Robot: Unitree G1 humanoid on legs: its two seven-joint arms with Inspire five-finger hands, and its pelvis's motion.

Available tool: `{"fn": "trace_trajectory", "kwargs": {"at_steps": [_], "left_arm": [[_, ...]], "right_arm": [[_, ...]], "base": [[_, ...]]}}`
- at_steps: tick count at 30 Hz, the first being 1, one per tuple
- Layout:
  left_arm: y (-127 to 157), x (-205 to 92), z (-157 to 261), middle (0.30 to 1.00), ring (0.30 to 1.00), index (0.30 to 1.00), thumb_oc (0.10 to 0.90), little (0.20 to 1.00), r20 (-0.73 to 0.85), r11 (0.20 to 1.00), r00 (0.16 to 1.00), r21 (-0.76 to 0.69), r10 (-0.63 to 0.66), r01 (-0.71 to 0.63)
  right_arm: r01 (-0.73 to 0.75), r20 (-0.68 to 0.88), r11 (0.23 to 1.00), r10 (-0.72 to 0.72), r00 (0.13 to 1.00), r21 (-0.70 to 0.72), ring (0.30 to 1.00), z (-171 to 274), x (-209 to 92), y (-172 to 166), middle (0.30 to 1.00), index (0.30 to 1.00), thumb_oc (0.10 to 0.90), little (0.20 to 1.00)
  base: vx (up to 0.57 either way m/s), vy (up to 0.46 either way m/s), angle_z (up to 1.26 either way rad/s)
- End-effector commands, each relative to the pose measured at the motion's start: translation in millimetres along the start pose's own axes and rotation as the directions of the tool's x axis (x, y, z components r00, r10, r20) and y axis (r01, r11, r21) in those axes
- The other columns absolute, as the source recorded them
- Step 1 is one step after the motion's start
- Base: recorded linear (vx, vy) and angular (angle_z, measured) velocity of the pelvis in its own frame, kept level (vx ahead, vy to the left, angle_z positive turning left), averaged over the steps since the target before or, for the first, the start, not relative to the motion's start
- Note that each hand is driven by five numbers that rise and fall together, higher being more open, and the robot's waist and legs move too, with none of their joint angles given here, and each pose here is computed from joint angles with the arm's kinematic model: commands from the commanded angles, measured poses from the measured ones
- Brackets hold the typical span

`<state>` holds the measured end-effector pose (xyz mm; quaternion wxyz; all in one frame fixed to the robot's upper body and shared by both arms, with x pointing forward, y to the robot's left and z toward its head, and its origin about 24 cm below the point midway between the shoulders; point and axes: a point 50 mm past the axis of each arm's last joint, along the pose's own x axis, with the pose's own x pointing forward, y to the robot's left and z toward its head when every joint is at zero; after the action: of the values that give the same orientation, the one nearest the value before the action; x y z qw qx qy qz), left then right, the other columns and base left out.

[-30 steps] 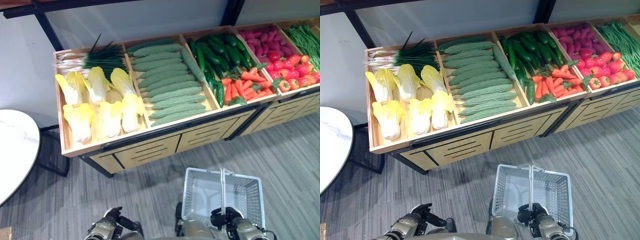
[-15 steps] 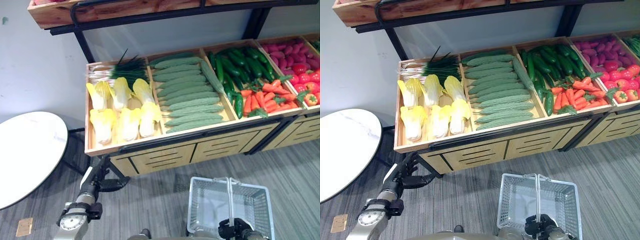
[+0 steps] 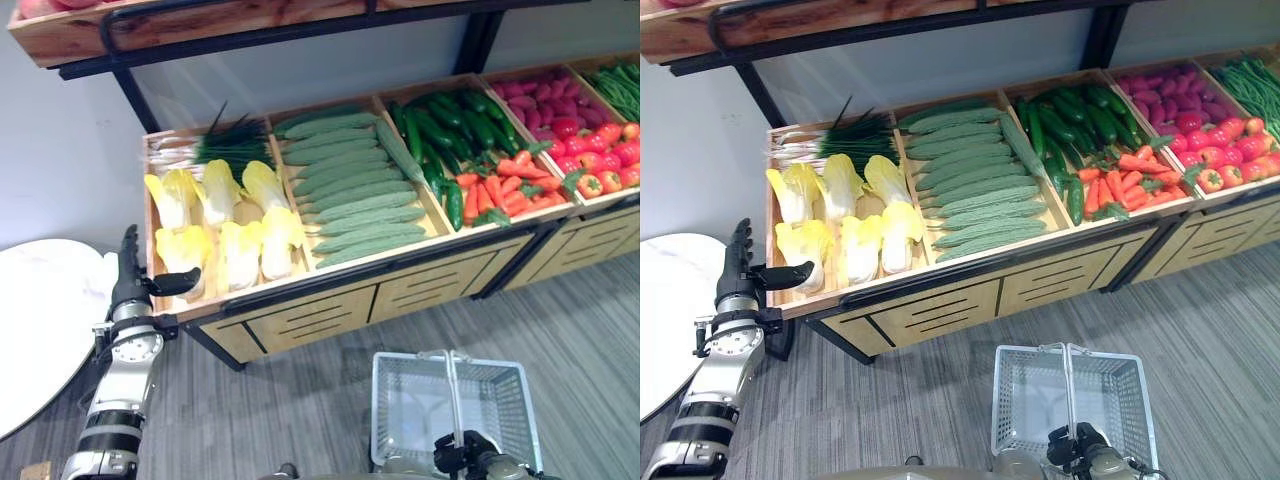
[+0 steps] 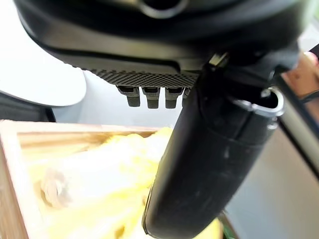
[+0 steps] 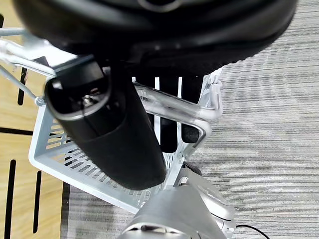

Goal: Get the vegetables into the basket

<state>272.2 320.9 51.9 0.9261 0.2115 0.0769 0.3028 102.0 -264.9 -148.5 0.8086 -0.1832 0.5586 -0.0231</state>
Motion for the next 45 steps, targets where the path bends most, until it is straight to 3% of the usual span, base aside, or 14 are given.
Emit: {"fn": "trace_trajectory", "kwargs": {"at_steps": [1,10,17,18,23,31,38,45], "left_arm": [[34.0,33.0,63.6,1.0,1.0,1.0,0.9,1.0,0.222,0.977,0.956,0.05,0.19,-0.206],[57.3,72.1,79.3,1.0,1.0,1.0,0.9,1.0,0.098,0.957,0.964,0.135,0.245,-0.257],[47.2,82.5,82.2,1.0,1.0,1.0,0.9,1.0,-0.001,0.973,0.984,0.144,0.18,-0.178],[43.5,82.8,80.2,0.3,0.3,0.3,0.4,0.3,-0.019,0.98,0.989,0.138,0.144,-0.14],[33.0,79.5,70.3,0.3,0.3,0.3,0.4,0.3,-0.03,0.983,0.999,0.182,0.023,-0.017],[14.5,73.6,77.5,0.3,0.3,0.3,0.4,0.3,0.04,0.985,0.997,0.161,-0.066,0.059],[24.3,46.9,119.3,0.3,0.3,0.3,0.4,0.3,0.346,0.994,0.931,0.046,-0.113,0.104],[30.6,16.2,112.7,0.3,0.3,0.3,0.4,0.3,0.435,0.994,0.895,-0.005,-0.096,0.109]], "right_arm": [[-0.008,-0.001,0.992,0.008,1.0,-0.13,0.3,1.5,0.5,7.3,0.3,0.3,0.4,0.3],[0.01,0.068,0.983,0.003,0.998,-0.183,0.3,22.3,2.3,5.8,0.3,0.3,0.4,0.3],[0.013,0.127,0.984,0.009,0.992,-0.175,0.3,42.2,3.2,8.3,0.3,0.3,0.4,0.3],[0.009,0.131,0.985,0.013,0.991,-0.173,0.3,44.4,3.3,8.8,0.3,0.3,0.4,0.3],[-0.02,0.119,0.984,0.042,0.992,-0.18,0.3,42.1,3.2,11.0,0.3,0.3,0.4,0.3],[-0.024,0.1,0.98,0.044,0.994,-0.195,0.3,35.2,2.8,7.7,0.3,0.3,0.4,0.3],[-0.021,-0.004,0.989,0.02,1.0,-0.149,0.3,8.7,1.7,-2.1,0.3,0.3,0.4,0.3],[-0.021,-0.029,0.993,0.017,0.999,-0.114,0.3,3.3,1.2,-3.7,0.3,0.3,0.4,0.3]], "base": [[-0.07,-0.013,-0.4],[-0.04,-0.001,-0.13],[-0.05,-0.004,-0.04],[0.0,0.0,0.0],[0.04,0.031,-0.07],[0.02,0.011,-0.04],[0.05,-0.005,0.07],[0.0,0.002,0.04]]}}
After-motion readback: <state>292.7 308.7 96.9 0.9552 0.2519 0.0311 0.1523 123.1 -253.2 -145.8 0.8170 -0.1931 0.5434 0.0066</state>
